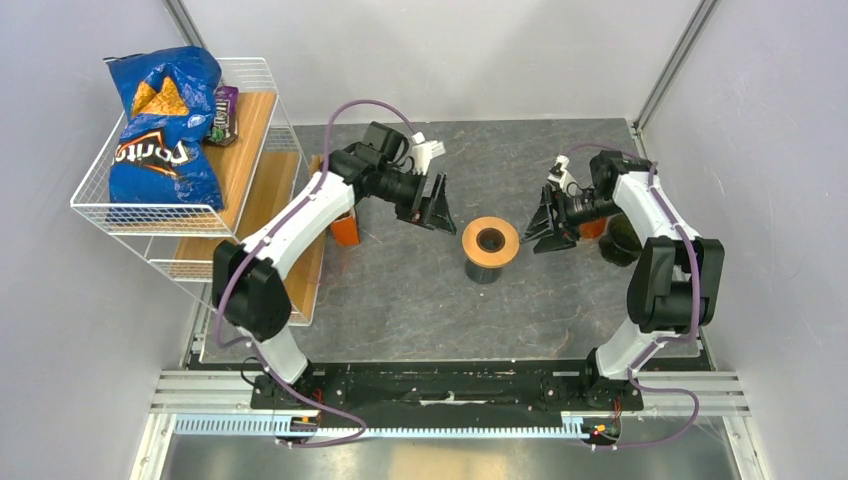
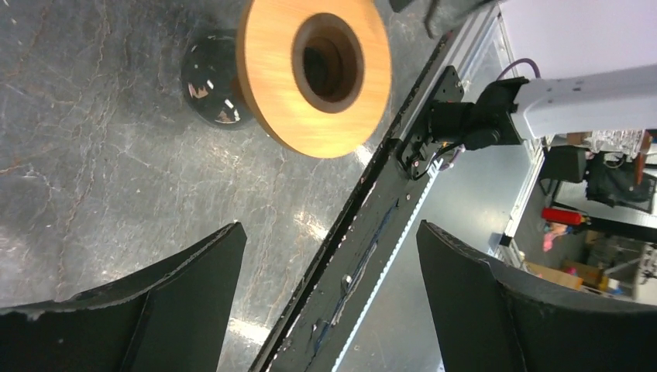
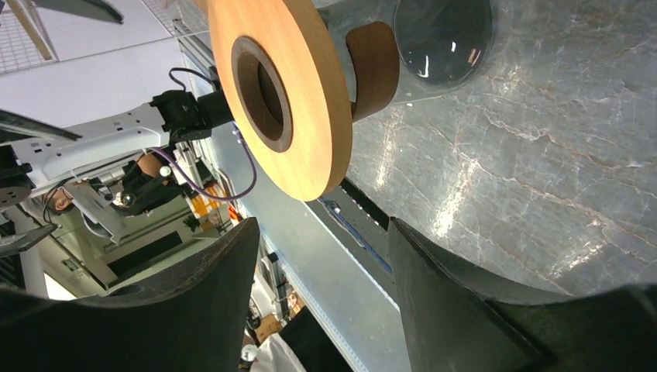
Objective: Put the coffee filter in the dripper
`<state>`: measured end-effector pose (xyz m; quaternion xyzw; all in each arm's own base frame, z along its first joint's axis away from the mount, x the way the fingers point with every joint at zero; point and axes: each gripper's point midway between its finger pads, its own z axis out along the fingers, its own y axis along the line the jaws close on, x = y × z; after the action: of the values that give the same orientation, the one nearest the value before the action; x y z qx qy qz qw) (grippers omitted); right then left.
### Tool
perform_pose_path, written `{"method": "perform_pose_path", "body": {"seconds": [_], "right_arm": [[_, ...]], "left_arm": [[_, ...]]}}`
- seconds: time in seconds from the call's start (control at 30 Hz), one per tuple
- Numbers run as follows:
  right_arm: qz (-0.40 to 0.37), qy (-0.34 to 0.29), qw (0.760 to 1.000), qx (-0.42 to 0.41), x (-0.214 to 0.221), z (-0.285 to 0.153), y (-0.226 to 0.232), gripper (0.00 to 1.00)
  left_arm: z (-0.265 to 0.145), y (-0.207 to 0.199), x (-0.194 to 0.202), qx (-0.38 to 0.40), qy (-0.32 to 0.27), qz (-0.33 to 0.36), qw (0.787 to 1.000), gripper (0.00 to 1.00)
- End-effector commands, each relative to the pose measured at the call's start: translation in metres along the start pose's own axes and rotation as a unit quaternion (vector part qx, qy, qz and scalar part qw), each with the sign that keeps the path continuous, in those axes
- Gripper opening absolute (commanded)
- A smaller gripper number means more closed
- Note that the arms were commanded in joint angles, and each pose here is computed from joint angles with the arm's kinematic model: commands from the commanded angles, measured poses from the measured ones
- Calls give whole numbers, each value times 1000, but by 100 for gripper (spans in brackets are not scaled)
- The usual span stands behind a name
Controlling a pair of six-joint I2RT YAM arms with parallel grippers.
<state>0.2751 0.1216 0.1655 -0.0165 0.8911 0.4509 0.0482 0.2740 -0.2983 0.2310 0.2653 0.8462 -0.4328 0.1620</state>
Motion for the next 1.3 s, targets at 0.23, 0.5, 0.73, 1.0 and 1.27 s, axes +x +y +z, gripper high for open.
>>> {"method": "perform_pose_path", "body": {"seconds": [0.23,0.5,0.73,1.0,1.27], "right_arm": [[-28,30,999,32,-5,19,9,66],[-37,39,998,32,-11,27,11,60],[-41,48,997,33,-11,33,11,57],[-50,49,997,26,-13,36,16,55],[-58,50,997,19,-15,38,22,54]], "left_arm": [[66,19,7,7,36,-70,997,75],[89,13,7,26,53,-61,996,65],[95,21,10,16,59,-65,996,64],[91,3,0,48,48,-51,996,52],[89,-6,-2,61,44,-50,996,45]]}}
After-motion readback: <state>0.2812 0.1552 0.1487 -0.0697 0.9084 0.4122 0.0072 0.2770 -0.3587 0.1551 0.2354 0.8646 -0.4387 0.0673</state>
